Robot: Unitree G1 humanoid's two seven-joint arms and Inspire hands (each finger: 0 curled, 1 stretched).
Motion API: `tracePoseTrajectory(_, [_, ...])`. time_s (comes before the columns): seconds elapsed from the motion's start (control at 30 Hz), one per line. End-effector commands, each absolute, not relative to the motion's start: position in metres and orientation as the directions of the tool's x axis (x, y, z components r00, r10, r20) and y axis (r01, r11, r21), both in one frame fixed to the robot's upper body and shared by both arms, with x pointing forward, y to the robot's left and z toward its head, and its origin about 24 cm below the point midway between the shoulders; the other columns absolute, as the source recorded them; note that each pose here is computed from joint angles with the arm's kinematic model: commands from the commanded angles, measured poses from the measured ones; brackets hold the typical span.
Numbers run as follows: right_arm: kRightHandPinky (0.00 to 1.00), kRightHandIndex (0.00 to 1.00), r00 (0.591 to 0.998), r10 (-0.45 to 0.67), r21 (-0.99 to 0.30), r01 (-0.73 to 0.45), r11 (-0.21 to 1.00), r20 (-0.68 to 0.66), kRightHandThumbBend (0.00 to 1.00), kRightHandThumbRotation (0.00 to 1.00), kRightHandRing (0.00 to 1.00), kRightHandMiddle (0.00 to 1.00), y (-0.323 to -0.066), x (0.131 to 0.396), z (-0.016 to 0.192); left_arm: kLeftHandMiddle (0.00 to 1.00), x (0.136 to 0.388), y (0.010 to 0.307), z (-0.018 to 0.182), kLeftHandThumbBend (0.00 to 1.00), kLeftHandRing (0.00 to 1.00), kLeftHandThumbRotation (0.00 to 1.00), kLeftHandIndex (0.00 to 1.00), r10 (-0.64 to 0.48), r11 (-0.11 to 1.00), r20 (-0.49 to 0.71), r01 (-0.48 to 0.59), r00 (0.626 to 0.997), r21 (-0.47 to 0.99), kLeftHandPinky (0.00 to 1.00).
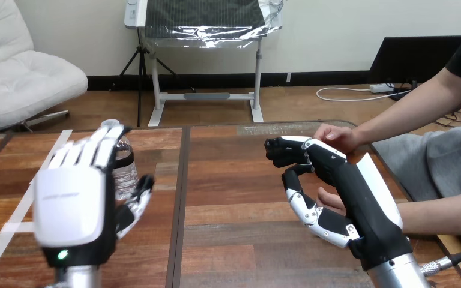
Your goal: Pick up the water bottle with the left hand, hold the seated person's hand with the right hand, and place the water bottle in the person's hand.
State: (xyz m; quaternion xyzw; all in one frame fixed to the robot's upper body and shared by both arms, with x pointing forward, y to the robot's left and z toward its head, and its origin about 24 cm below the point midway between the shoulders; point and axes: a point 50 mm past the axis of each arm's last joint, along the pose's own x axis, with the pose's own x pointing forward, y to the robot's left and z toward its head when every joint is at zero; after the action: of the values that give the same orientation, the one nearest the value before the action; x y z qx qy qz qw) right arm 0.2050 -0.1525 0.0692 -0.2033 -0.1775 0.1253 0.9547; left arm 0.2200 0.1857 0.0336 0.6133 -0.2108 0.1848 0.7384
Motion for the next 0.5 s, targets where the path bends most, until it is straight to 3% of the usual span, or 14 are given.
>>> tracePoseTrajectory(0.0, [0.64,0.73,0.857,0.327,-0.428,-0.142,0.893,0.398,0.13,0.0,0.71,0.73,-0.1458,0.2145,0.0929,0.9,0.2351,0.1807,0.0536,0.42,0.9,0.82,0.88,-0.049,0.142,0.631,-0.619,0.775,0.772,0.84])
tracePoseTrajectory(0.3, [0.64,0.73,0.858,0.327,-0.423,-0.145,0.894,0.396,0.14,0.0,0.71,0.73,-0.1456,0.2151,0.0928,0.94,0.2392,0.1761,0.0573,0.42,0.94,0.96,0.92,-0.074,0.111,0.65,-0.642,0.756,0.759,0.89])
tracePoseTrajectory(0.47, [0.64,0.73,0.855,0.329,-0.425,-0.145,0.894,0.402,0.14,0.0,0.71,0.73,-0.1459,0.2159,0.0924,0.96,0.2416,0.1741,0.0593,0.42,0.95,0.99,0.94,-0.086,0.103,0.661,-0.653,0.746,0.75,0.91])
